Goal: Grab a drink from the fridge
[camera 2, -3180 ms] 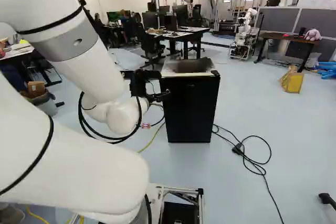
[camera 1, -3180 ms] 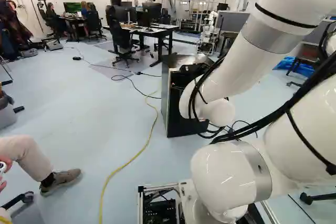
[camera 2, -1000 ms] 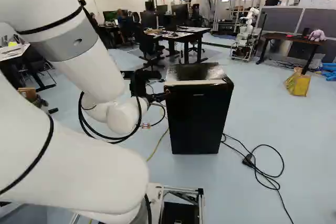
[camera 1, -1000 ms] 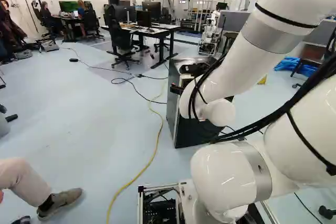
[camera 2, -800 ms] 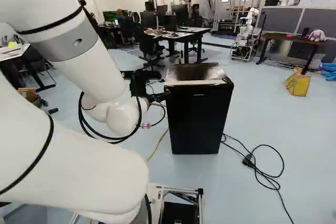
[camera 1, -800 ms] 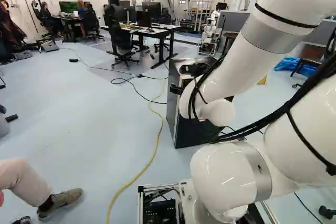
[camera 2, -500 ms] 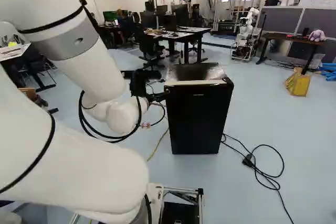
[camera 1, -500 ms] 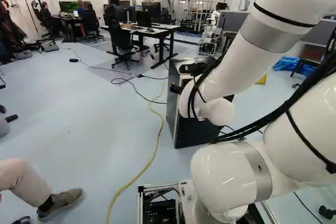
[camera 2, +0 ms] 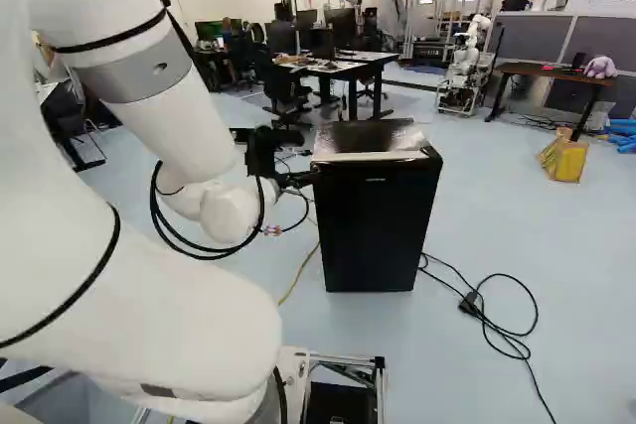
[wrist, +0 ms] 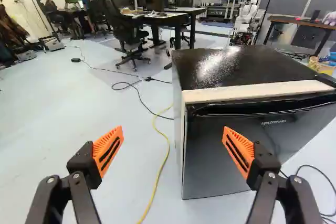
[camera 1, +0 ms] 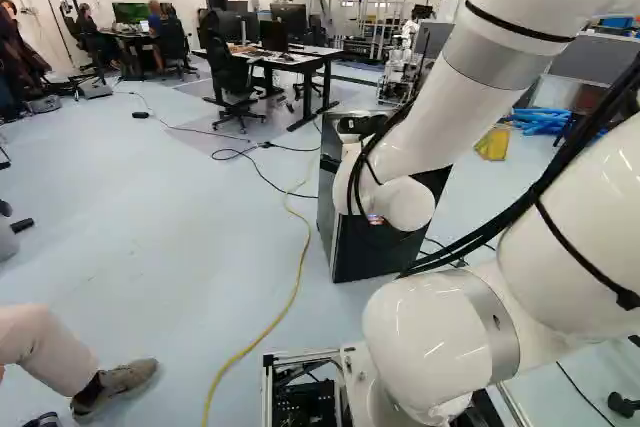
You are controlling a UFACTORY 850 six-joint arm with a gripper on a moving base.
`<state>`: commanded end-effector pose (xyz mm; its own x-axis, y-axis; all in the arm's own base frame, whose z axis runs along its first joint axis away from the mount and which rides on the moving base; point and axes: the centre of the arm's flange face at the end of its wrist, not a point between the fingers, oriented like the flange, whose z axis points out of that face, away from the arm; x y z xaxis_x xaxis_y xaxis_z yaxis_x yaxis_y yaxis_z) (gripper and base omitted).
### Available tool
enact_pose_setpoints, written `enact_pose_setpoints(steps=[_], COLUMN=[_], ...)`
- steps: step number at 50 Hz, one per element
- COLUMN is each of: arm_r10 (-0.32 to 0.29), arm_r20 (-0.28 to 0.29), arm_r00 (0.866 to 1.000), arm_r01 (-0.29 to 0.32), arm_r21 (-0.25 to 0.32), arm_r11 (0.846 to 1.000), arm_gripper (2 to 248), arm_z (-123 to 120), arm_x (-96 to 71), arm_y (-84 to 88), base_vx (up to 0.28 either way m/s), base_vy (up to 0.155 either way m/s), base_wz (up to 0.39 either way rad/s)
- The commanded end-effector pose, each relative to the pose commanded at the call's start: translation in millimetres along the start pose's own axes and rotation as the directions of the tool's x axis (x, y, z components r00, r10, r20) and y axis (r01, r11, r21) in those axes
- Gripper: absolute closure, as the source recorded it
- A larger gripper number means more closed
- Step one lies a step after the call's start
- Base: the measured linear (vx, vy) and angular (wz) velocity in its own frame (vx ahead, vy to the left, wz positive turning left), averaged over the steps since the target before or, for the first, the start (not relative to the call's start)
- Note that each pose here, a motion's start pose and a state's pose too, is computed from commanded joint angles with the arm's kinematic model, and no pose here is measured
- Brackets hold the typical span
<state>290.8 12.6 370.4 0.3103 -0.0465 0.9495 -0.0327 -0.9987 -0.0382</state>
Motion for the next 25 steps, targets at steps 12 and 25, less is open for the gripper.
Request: enact_pose_setpoints(steps=[12, 25], arm_r10=[0.018, 0.036], arm_r20=[-0.034, -0.061], arm_r00=[0.999, 0.997], arm_r01=[-0.018, -0.037], arm_r21=[-0.006, -0.015], arm_r11=[1.0, 0.999], arm_gripper=[3, 3], arm_z=[0, 1], arm_x=[3.0, 3.5], arm_y=[-5.7, -11.6], base_vx=[0.0, 0.0], base_vy=[0.0, 0.0], base_wz=[0.0, 0.0])
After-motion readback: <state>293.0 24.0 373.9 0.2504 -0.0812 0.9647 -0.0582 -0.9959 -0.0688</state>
